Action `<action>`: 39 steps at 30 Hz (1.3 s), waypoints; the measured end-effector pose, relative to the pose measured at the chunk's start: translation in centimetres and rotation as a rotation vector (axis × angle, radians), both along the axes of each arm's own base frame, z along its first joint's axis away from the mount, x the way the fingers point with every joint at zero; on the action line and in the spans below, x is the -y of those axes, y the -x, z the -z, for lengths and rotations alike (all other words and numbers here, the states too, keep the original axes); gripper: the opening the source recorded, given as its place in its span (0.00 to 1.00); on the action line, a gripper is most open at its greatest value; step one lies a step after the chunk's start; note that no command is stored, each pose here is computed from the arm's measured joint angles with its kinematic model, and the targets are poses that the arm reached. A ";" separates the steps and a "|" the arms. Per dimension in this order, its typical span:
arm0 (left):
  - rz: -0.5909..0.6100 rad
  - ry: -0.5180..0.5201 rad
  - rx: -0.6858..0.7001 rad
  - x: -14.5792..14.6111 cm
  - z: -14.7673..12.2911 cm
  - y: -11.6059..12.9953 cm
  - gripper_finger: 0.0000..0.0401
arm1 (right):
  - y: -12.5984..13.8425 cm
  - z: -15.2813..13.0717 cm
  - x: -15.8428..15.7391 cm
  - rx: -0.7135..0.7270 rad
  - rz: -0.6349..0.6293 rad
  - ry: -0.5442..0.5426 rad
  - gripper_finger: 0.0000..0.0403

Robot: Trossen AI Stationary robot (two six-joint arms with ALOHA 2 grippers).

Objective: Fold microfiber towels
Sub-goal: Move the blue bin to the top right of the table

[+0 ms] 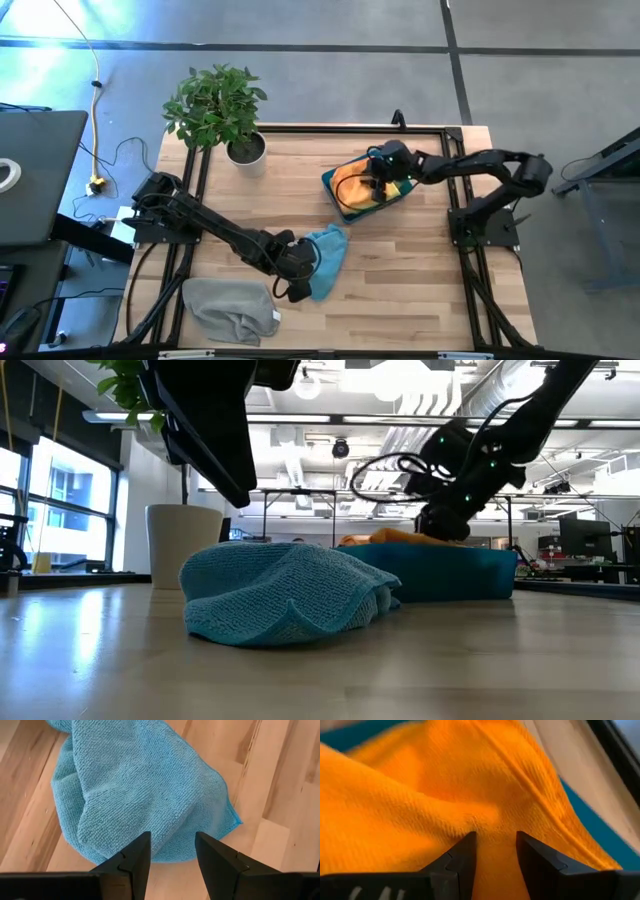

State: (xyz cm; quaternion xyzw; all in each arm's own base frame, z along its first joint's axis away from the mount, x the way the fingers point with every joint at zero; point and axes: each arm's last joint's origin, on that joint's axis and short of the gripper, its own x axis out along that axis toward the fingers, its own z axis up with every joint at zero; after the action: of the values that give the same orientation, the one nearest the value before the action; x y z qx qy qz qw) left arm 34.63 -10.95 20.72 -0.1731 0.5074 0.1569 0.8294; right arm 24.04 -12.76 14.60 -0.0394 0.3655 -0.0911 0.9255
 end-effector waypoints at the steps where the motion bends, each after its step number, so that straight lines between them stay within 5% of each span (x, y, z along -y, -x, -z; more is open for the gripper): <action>1: 0.005 -0.002 0.000 0.0 0.0 0.0 0.36 | 0.2 0.2 0.2 -0.010 0.010 -0.007 0.33; 22: 0.019 -0.038 0.004 -0.1 0.0 0.0 0.36 | 5.6 1.1 6.1 -0.108 0.678 -0.117 0.33; 29: 0.035 -0.056 0.002 -0.2 0.0 0.0 0.36 | 6.1 0.4 6.3 -0.083 0.695 -0.108 0.33; 35: 0.013 -0.056 0.001 -1.0 0.0 -0.3 0.36 | 6.6 -3.6 5.0 0.059 0.677 -0.049 0.33; 39: 0.010 -0.035 -0.005 -1.3 0.0 -0.4 0.36 | 6.4 -5.8 2.7 0.133 0.535 -0.096 0.33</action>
State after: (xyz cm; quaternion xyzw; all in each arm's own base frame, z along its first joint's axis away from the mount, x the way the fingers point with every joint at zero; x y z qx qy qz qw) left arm 35.01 -9.60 20.72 -0.1555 0.5074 0.1618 0.8320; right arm 17.60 -15.46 20.40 0.1084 0.3053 -0.3172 0.8913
